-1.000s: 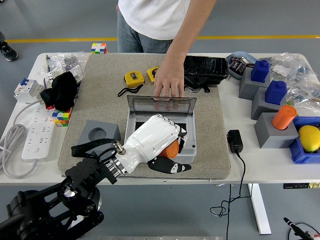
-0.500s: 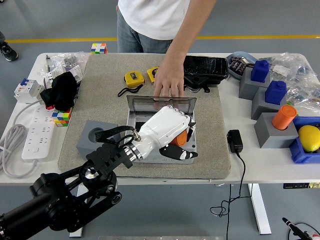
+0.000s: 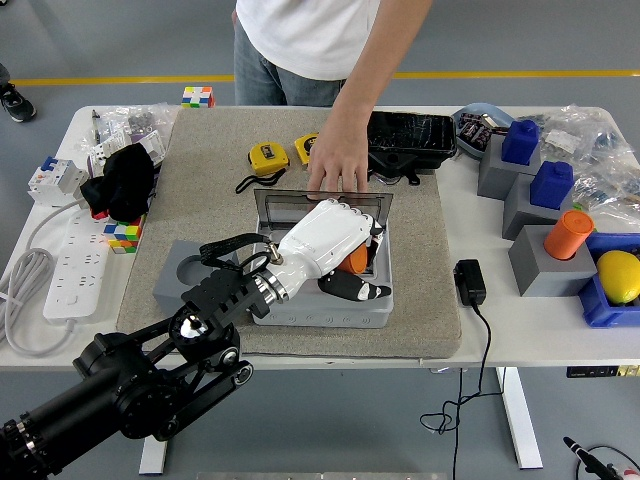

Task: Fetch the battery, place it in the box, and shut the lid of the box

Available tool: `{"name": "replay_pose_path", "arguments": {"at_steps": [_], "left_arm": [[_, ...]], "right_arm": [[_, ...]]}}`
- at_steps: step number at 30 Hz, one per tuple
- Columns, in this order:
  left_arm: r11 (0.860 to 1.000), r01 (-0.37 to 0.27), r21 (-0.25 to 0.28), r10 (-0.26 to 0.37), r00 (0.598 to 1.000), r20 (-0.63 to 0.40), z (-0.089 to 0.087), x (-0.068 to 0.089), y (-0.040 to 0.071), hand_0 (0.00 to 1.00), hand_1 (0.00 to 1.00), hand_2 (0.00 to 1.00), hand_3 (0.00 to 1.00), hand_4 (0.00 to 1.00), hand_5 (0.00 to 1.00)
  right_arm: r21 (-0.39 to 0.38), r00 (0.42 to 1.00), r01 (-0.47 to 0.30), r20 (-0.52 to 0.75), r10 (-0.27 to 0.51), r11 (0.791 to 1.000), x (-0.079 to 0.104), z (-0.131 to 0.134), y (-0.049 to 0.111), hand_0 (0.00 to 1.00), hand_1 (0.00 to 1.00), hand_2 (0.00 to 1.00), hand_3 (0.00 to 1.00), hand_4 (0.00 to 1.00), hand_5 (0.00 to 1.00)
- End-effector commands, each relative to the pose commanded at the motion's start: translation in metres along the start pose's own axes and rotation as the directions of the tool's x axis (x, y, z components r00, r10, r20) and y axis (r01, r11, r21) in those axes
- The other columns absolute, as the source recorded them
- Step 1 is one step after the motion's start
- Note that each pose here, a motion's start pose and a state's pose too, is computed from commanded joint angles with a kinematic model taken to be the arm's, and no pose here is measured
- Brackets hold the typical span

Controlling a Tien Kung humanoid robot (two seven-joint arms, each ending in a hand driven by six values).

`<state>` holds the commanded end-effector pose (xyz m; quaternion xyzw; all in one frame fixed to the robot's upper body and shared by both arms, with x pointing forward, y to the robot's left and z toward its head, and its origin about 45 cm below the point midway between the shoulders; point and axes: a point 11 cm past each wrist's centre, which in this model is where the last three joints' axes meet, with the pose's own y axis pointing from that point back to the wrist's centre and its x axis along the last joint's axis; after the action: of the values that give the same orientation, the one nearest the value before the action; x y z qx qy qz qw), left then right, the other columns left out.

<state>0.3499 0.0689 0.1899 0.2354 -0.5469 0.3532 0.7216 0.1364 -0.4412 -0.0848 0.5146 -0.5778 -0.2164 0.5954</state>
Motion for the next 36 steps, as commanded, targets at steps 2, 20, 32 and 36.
{"name": "replay_pose_path", "arguments": {"at_steps": [2,20,32,36], "left_arm": [[1.000,0.000,0.002,0.000,1.000,-0.007,-0.0002,-0.0004,-0.0006,0.086,0.081,0.129,0.129,0.638,0.301],[1.000,-0.001,0.006,0.001,0.999,-0.043,-0.0024,0.0002,-0.0032,0.095,0.089,0.135,0.139,0.637,0.398],[1.000,-0.011,-0.005,0.011,0.997,-0.073,-0.0015,-0.0033,-0.0004,0.101,0.095,0.137,0.145,0.650,0.466],[1.000,-0.014,-0.006,0.014,0.997,-0.082,-0.0027,-0.0021,-0.0008,0.127,0.124,0.159,0.170,0.718,0.607]], "right_arm": [[-0.001,1.000,-0.001,0.000,0.001,1.000,0.0004,0.0003,0.0000,0.851,0.785,0.766,0.836,0.998,0.998],[0.000,1.000,-0.003,0.003,0.003,1.000,0.0009,-0.0006,-0.0001,0.850,0.784,0.765,0.834,0.998,0.998],[-0.001,1.000,-0.001,0.003,0.001,1.000,0.0003,-0.0005,-0.0001,0.850,0.783,0.764,0.833,0.998,0.998],[-0.002,1.000,-0.002,0.004,0.002,1.000,0.0006,0.0000,0.0000,0.849,0.783,0.764,0.818,0.998,0.998]]}}
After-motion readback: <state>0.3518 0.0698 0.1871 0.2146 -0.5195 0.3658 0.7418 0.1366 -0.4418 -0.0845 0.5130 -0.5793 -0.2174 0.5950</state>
